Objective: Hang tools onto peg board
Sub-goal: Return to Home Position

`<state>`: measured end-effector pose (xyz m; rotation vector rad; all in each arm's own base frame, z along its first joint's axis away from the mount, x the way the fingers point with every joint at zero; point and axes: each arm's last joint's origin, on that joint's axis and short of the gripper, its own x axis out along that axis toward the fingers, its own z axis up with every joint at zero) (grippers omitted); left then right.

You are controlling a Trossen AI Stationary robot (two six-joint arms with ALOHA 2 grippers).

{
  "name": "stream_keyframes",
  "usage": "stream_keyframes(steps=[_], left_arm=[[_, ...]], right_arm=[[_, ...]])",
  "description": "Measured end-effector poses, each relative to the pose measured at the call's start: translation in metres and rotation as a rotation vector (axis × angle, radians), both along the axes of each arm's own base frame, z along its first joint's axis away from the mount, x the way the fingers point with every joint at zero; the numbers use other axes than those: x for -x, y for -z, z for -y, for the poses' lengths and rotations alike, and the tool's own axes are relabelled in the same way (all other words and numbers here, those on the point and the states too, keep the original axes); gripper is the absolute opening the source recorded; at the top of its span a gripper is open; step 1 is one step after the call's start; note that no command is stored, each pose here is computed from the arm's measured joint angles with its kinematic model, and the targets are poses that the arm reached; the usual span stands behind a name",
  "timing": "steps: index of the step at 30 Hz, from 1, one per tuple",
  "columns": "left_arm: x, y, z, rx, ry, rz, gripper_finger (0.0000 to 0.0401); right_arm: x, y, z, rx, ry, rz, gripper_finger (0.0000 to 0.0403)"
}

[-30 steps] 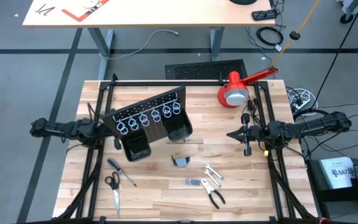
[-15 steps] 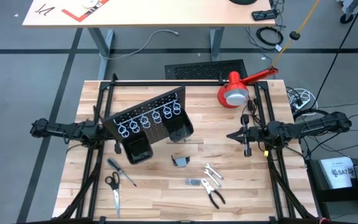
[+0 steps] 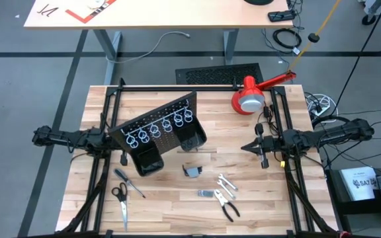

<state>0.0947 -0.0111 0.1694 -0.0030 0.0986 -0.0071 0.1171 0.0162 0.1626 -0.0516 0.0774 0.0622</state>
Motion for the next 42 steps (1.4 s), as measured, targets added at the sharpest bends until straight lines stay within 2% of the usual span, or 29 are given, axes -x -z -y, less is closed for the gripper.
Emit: stream_keyframes(steps=[7, 12, 19, 24, 28, 42], left_arm=[[-0.004, 0.005, 0.002, 0.015, 0.057, 0.088, 0.0008], [-0.004, 0.005, 0.002, 0.001, 0.052, 0.083, 0.0009], [-0.007, 0.008, 0.002, 0.013, 0.05, 0.047, 0.001], [-0.008, 0.011, 0.002, 0.103, 0.031, 0.014, 0.001], [-0.009, 0.012, 0.003, 0.105, 0.063, 0.001, 0.001], [-0.009, 0.012, 0.004, 0.108, 0.064, 0.0, 0.0011]], right_arm=[[0.001, 0.004, -0.002, -0.045, -0.046, -0.046, 0.0], [0.001, 0.004, -0.001, -0.045, -0.044, -0.046, 0.0002], [0.0, 0.005, 0.002, 0.002, 0.059, -0.05, 0.0003], [0.0, 0.005, 0.002, 0.011, 0.055, -0.048, 0.0003], [0.0, 0.005, 0.002, 0.01, 0.054, -0.048, 0.0003], [0.0, 0.005, 0.002, 0.01, 0.053, -0.047, 0.0004]])
